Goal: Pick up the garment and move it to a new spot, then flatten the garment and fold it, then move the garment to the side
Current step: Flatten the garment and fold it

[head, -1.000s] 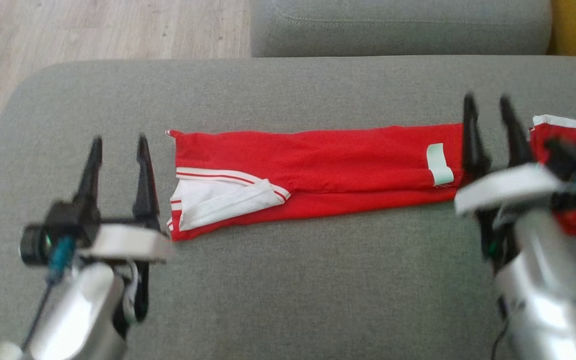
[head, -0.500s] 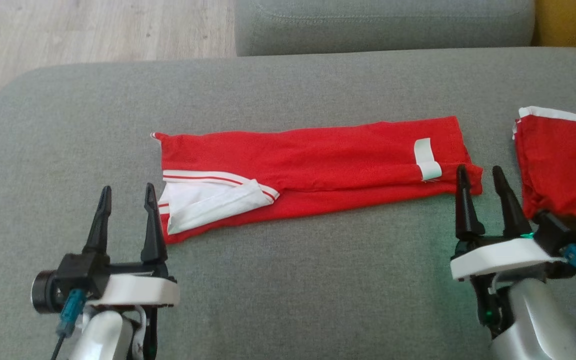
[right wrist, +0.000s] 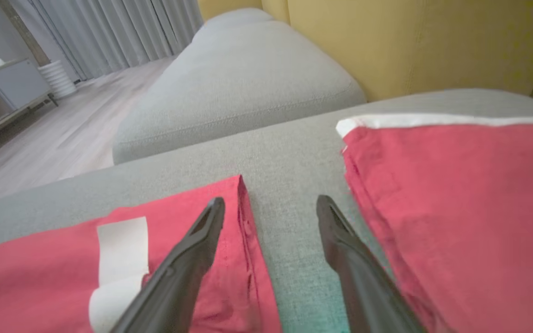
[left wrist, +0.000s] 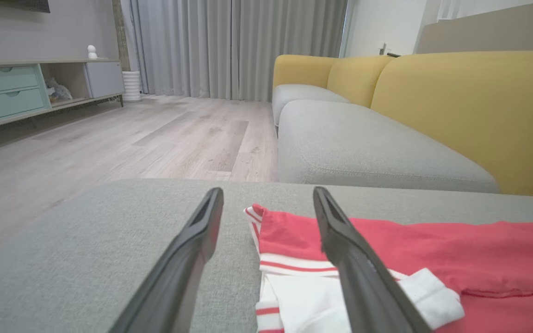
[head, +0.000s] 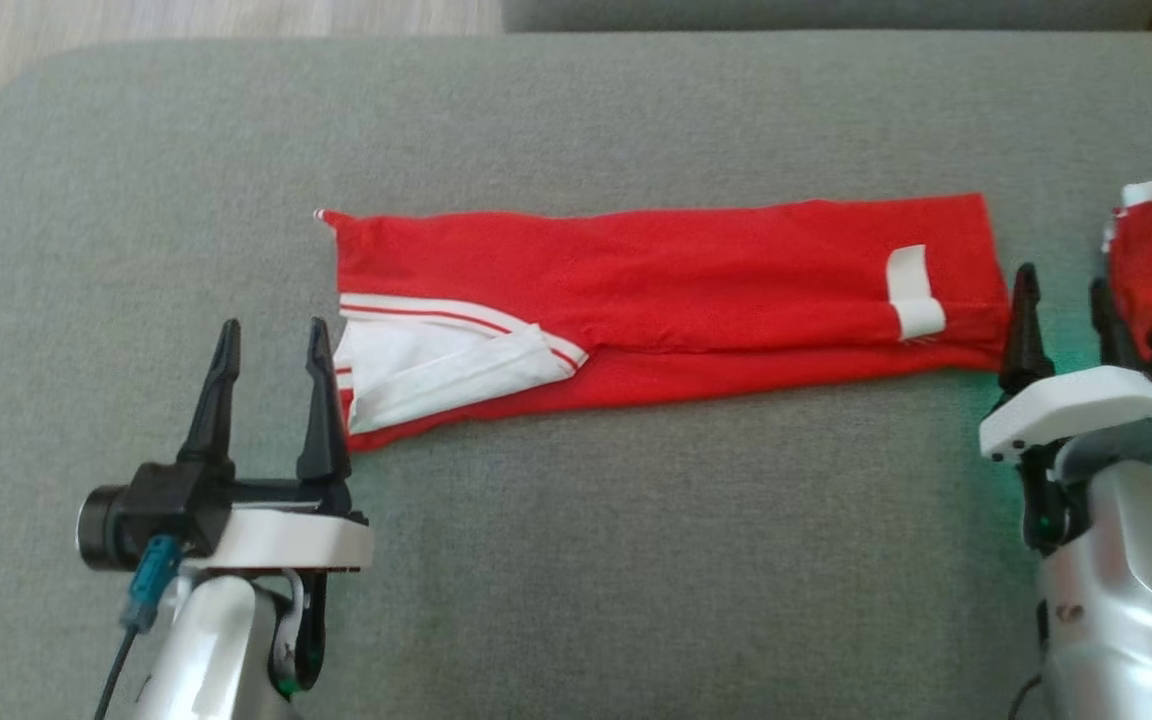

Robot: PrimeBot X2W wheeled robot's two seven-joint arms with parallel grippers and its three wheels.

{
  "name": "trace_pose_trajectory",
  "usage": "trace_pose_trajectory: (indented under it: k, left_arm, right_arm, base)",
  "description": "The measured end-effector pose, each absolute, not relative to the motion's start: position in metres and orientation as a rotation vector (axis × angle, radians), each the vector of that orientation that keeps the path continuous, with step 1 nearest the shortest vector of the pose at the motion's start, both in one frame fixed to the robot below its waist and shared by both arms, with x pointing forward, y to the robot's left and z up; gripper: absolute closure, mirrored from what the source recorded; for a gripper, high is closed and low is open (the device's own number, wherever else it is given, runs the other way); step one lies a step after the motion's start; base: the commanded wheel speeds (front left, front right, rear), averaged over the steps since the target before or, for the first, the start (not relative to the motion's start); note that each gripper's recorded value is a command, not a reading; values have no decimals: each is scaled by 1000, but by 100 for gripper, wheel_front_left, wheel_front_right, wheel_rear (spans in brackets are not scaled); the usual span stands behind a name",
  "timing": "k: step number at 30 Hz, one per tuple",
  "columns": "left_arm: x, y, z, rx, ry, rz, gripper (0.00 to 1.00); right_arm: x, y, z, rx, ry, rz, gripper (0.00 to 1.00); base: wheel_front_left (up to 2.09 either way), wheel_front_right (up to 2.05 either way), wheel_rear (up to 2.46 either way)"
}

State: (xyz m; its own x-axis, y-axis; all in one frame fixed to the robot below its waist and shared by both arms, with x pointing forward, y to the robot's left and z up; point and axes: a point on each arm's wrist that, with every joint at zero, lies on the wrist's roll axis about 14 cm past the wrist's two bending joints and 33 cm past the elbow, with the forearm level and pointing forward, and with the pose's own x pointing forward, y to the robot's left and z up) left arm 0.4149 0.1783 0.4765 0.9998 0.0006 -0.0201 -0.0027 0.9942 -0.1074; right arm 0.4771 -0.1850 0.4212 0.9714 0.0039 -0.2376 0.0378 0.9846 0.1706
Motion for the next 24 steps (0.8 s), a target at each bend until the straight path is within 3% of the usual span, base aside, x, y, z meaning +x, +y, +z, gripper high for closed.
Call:
trace_pose_trajectory:
  k: [13, 15, 16, 24]
  left_arm:
    - [422, 187, 470, -89, 33, 15, 0]
    - [423, 186, 471, -84, 28, 8, 0]
    - [423, 186, 472, -80, 25, 7, 0]
    - [425, 185, 482, -78, -2, 1, 0]
  right_arm:
    - [474, -158, 363, 180, 488, 35, 0]
    - [474, -159, 362, 173, 508, 36, 74]
    - [474, -159, 362, 173, 513, 36, 100]
    - [472, -179, 375, 170, 462, -30, 100]
  base:
    - [0, 0, 0]
    - [0, 0, 0]
    - [0, 0, 0]
    - [0, 0, 0]
